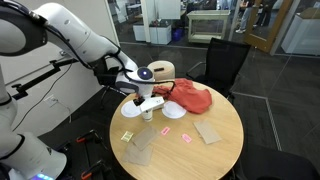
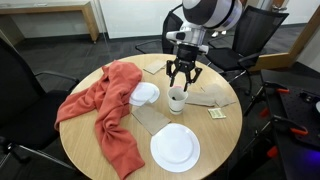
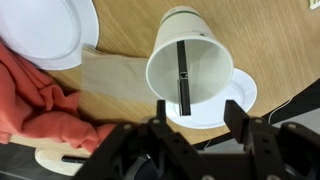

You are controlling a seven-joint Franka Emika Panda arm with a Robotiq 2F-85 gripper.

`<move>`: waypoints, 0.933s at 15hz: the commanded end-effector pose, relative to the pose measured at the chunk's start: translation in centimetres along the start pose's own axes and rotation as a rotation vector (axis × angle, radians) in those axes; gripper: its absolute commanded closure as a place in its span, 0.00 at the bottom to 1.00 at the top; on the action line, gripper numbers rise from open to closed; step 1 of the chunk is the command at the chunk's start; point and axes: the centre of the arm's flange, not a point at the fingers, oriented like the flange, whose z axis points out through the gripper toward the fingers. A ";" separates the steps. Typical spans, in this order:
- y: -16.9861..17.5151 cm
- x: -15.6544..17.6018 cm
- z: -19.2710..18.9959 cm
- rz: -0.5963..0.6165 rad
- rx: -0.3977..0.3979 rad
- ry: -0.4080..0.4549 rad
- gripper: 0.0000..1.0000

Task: Remove the black pen from the white cup

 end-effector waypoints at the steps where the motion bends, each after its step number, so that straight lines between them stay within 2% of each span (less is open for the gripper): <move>1: 1.2 -0.2 1.0 -0.012 -0.017 0.006 0.44; 3: 1.2 -0.4 1.4 -0.008 -0.013 0.006 0.53; 4: 1.2 -0.6 1.6 -0.007 -0.011 0.006 0.54; 5: 1.2 -0.6 1.7 -0.005 -0.010 0.007 0.60; 6: 1.1 -0.8 1.9 -0.003 -0.009 0.008 0.57; 7: 1.0 -0.9 2.0 -0.001 -0.008 0.009 0.61; 11: 1.0 -1.2 2.5 0.004 -0.001 0.014 0.61; 14: 1.2 -1.3 2.9 0.007 0.004 0.019 0.58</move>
